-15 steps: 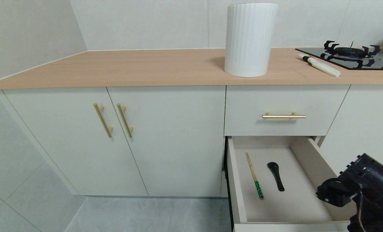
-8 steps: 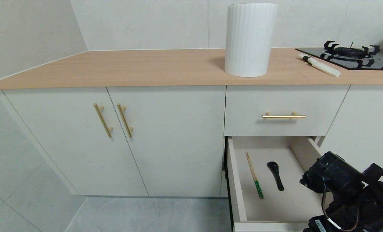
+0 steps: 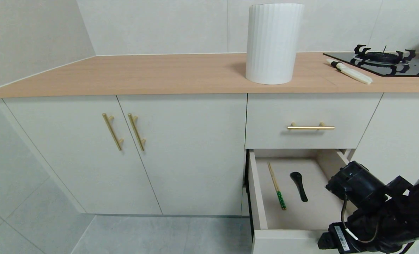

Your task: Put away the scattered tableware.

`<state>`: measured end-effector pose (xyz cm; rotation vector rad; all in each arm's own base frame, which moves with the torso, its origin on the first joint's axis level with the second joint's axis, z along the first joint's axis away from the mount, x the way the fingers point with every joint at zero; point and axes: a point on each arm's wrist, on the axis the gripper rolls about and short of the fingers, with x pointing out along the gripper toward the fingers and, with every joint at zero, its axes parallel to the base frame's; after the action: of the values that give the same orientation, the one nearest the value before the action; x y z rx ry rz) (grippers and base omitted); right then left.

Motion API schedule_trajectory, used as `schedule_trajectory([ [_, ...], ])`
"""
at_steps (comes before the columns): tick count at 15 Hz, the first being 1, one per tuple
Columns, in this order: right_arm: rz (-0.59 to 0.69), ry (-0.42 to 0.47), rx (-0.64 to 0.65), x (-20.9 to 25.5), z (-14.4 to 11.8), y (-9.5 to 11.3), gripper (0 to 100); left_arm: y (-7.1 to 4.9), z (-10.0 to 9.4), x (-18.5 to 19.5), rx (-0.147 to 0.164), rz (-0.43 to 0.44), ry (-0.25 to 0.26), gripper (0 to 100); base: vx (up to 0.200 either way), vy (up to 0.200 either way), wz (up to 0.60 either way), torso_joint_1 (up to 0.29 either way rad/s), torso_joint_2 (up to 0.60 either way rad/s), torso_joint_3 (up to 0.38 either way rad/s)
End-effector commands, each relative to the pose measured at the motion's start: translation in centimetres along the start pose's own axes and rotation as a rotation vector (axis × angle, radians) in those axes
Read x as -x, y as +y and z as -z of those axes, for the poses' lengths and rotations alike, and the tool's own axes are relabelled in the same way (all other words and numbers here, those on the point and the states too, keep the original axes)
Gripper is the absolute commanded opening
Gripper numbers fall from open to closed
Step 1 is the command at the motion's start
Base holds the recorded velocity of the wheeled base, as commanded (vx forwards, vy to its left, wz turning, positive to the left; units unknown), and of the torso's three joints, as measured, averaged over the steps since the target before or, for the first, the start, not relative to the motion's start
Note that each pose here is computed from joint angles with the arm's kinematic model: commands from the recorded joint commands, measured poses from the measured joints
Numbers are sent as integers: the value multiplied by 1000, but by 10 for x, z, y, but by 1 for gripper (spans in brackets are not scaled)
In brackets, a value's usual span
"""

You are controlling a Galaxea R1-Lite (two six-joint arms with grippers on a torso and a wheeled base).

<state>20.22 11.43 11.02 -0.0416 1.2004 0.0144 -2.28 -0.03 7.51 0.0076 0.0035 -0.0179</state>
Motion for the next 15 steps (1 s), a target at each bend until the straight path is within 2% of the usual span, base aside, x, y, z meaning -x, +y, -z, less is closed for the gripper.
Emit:
schedule_trajectory([
  [1, 32, -16, -24, -8, -6, -2, 100, 0, 0, 0, 0, -1, -1, 100, 0, 0, 0, 0, 0, 0],
  [11, 25, -251, -116, -36, -22, -3, 100, 0, 0, 0, 0, -1, -1, 100, 0, 0, 0, 0, 0, 0],
  [15, 21, -310, -164, -54, -31, -7, 100, 0, 0, 0, 0, -1, 1, 100, 0, 0, 0, 0, 0, 0],
])
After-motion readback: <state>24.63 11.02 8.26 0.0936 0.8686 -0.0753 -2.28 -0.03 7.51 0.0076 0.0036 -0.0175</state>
